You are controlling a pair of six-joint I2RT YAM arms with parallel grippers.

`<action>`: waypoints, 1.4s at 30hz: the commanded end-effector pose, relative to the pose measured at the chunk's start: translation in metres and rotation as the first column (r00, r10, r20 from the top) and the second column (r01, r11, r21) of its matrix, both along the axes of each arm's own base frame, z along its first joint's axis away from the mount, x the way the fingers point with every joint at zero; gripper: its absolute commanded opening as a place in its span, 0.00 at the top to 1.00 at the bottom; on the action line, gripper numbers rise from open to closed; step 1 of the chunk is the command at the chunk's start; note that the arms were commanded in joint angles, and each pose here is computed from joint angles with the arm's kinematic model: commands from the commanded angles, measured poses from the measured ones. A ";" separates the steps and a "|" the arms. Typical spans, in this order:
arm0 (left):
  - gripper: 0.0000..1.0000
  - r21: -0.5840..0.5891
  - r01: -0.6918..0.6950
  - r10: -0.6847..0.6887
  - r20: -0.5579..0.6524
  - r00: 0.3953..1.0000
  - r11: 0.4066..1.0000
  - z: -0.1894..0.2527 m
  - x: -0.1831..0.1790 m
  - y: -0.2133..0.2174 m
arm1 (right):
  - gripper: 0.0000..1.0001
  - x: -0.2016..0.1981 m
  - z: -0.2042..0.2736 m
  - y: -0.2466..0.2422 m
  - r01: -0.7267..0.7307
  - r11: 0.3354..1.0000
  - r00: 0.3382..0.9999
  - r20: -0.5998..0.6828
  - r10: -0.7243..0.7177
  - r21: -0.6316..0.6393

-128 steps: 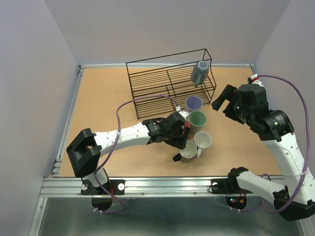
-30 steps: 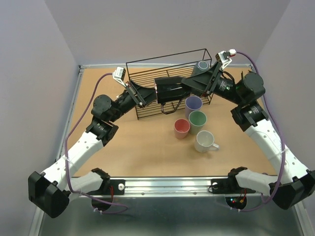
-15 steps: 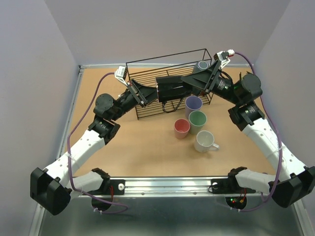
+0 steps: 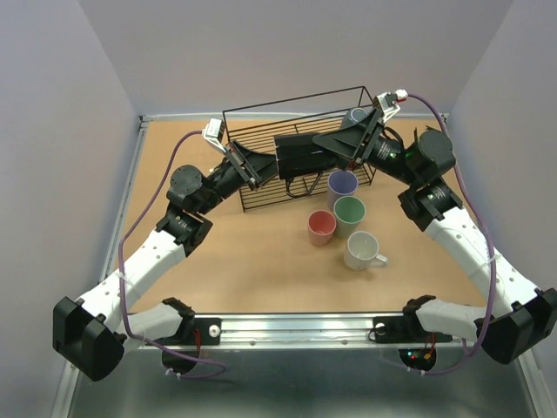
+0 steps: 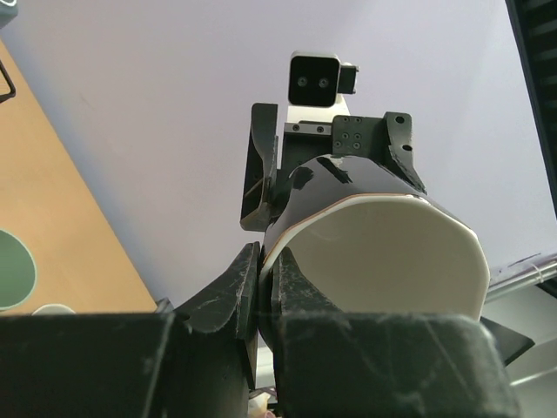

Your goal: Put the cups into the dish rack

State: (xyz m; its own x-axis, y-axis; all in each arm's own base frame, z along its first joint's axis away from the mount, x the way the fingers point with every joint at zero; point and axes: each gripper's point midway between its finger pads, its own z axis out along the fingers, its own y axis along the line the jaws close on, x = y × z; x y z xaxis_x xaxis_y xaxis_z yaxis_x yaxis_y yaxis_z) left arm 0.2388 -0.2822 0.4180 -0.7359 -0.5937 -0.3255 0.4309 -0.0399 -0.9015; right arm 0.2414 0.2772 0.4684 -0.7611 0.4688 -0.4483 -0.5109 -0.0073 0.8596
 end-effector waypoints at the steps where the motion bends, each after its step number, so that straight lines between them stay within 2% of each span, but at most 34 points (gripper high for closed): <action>1: 1.00 -0.060 -0.043 0.047 0.077 0.996 0.997 0.038 -0.004 0.009 | 0.37 -0.030 0.017 0.012 -0.092 0.996 0.992 0.087 0.091 0.000; 2: 1.00 -0.057 -0.046 0.051 0.074 0.996 0.997 0.037 -0.003 0.009 | 0.48 -0.030 0.015 0.013 -0.091 0.996 0.992 0.083 0.091 -0.001; 5: 1.00 -0.043 -0.056 0.058 0.054 0.997 0.998 0.031 -0.001 0.009 | 0.73 -0.028 0.012 0.013 -0.082 0.997 0.994 0.076 0.082 -0.004; 6: 1.00 -0.037 -0.054 0.056 0.052 0.997 0.998 0.030 -0.001 0.008 | 0.89 -0.028 0.011 0.014 -0.081 0.997 0.994 0.071 0.081 -0.009; 7: 1.00 -0.026 -0.055 0.056 0.042 0.998 0.998 0.025 0.001 0.007 | 0.97 -0.027 0.010 0.013 -0.072 0.997 0.995 0.069 0.073 -0.012; 8: 1.00 -0.020 -0.051 0.052 0.038 0.998 0.998 0.024 0.001 0.006 | 1.00 -0.026 0.009 0.013 -0.065 0.998 0.995 0.072 0.066 -0.018; 11: 0.94 0.017 -0.045 0.045 0.023 0.999 0.999 0.015 0.003 0.003 | 1.00 -0.022 0.004 0.011 -0.032 0.999 0.998 0.061 0.034 -0.032; 16: 0.67 0.094 -0.081 0.081 -0.006 0.997 0.992 -0.001 0.006 0.006 | 1.00 -0.013 -0.003 0.011 0.006 0.999 0.999 0.037 -0.004 -0.049; 24: 0.41 0.154 -0.126 0.132 -0.028 0.991 0.980 -0.021 0.002 0.020 | 1.00 -0.004 -0.005 0.014 0.027 0.998 0.999 0.035 -0.025 -0.061; 27: 0.35 0.173 -0.140 0.148 -0.034 0.988 0.975 -0.028 0.002 0.024 | 1.00 0.000 -0.005 0.014 0.039 0.997 0.999 0.034 -0.037 -0.065; 30: 0.31 0.197 -0.159 0.170 -0.040 0.985 0.967 -0.033 0.003 0.030 | 1.00 0.004 -0.006 0.016 0.045 0.996 0.998 0.035 -0.043 -0.072; 42: 0.31 0.314 -0.242 0.270 -0.048 0.962 0.918 -0.055 0.010 0.052 | 1.00 0.021 -0.002 0.015 0.118 0.987 0.992 0.053 -0.113 -0.112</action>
State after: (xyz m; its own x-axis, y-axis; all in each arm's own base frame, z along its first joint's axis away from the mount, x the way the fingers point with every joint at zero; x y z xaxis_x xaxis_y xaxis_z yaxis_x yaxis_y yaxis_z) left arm 0.2506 -0.2433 0.3514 -0.6634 -0.6314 -0.4016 0.2652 0.3035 -0.9152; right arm 0.2665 0.2993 0.3991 -0.7865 0.4304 -0.4430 -0.3977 0.1959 0.8964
